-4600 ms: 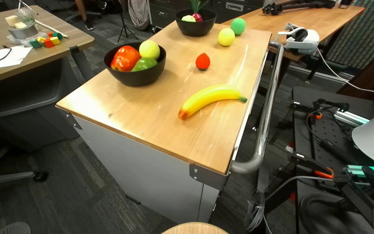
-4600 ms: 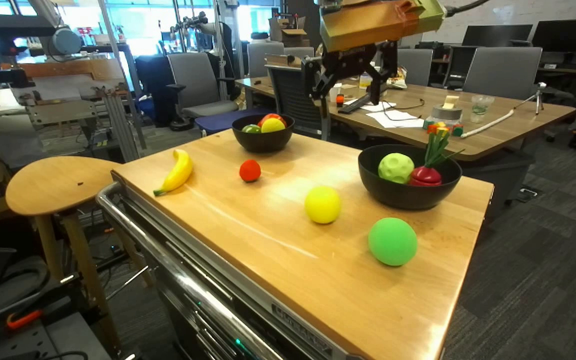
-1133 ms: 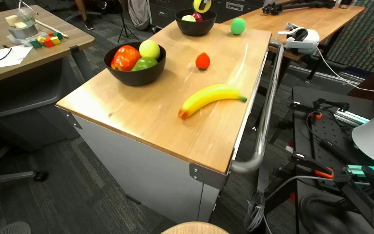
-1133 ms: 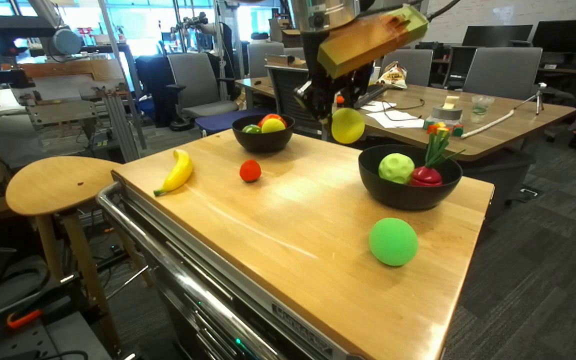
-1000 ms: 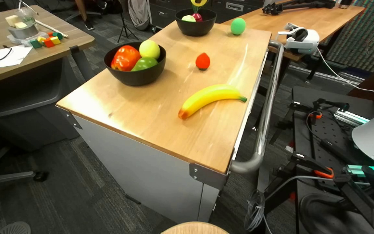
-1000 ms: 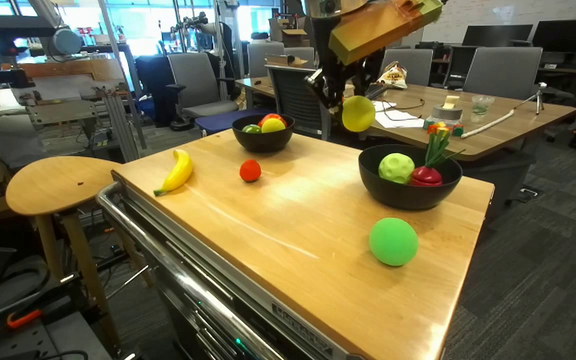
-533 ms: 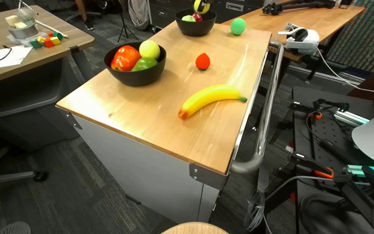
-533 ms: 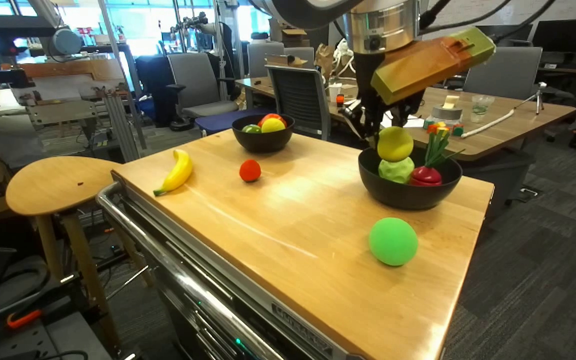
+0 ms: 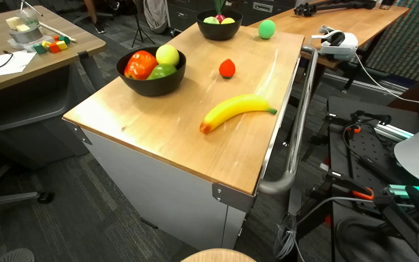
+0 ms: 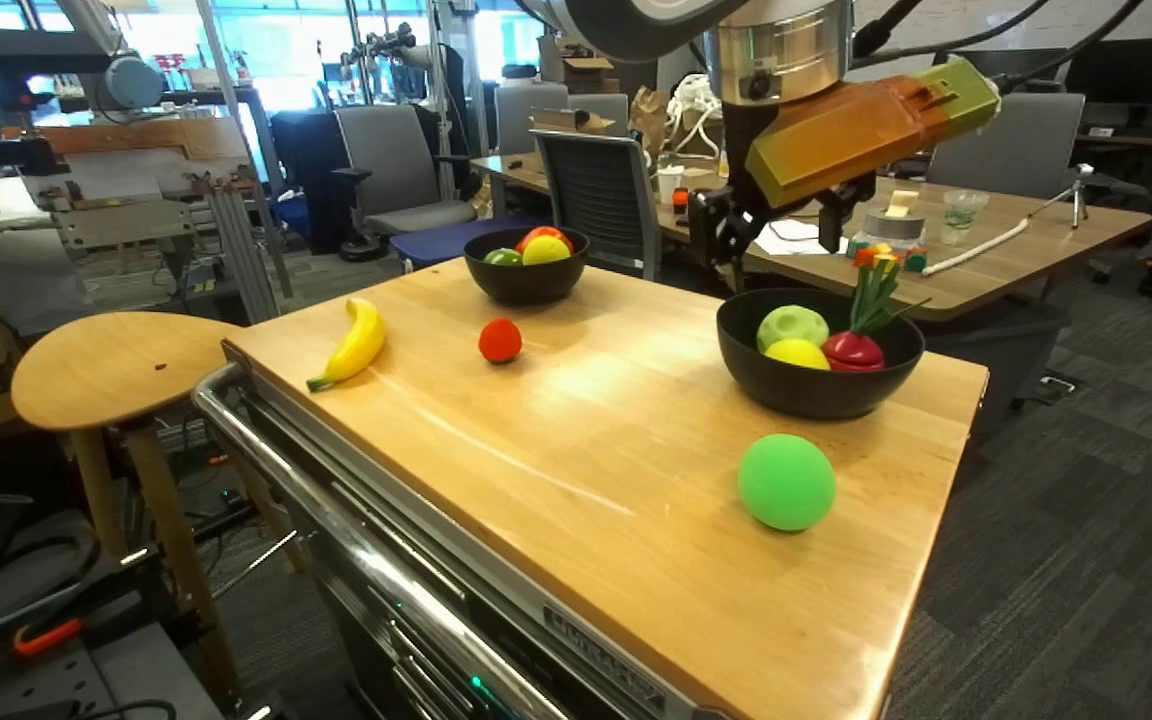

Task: Pick up all the fruits from the table and put 5 fruits in the bowl to the right and 4 fruits into the bowl to the left

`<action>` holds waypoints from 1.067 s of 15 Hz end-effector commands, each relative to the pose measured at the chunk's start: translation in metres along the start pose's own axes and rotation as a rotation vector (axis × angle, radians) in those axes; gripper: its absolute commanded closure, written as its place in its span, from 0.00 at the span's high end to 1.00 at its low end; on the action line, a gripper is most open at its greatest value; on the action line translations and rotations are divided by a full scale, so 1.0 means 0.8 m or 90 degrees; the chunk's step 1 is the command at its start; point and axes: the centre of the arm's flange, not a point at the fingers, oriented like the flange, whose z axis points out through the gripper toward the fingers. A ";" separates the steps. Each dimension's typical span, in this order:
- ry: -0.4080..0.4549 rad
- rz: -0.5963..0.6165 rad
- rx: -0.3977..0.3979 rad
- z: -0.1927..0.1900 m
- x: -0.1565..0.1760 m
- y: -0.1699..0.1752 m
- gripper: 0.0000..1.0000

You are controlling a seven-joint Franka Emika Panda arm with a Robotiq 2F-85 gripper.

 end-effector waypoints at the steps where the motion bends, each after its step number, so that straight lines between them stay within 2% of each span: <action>1: 0.015 0.065 -0.024 -0.064 -0.001 -0.012 1.00; 5: 0.014 0.154 -0.035 -0.111 -0.058 -0.028 1.00; 7: 0.007 0.193 -0.015 -0.128 -0.096 -0.037 1.00; 9: -0.007 0.218 0.043 -0.136 -0.140 -0.051 1.00; 10: -0.004 0.224 0.098 -0.132 -0.161 -0.061 1.00; 11: -0.016 0.210 0.050 -0.113 -0.134 -0.043 1.00; 12: -0.017 0.219 0.079 -0.116 -0.150 -0.052 1.00; 14: -0.016 0.226 0.095 -0.119 -0.163 -0.059 1.00; 16: -0.023 0.175 0.009 -0.109 -0.162 -0.063 1.00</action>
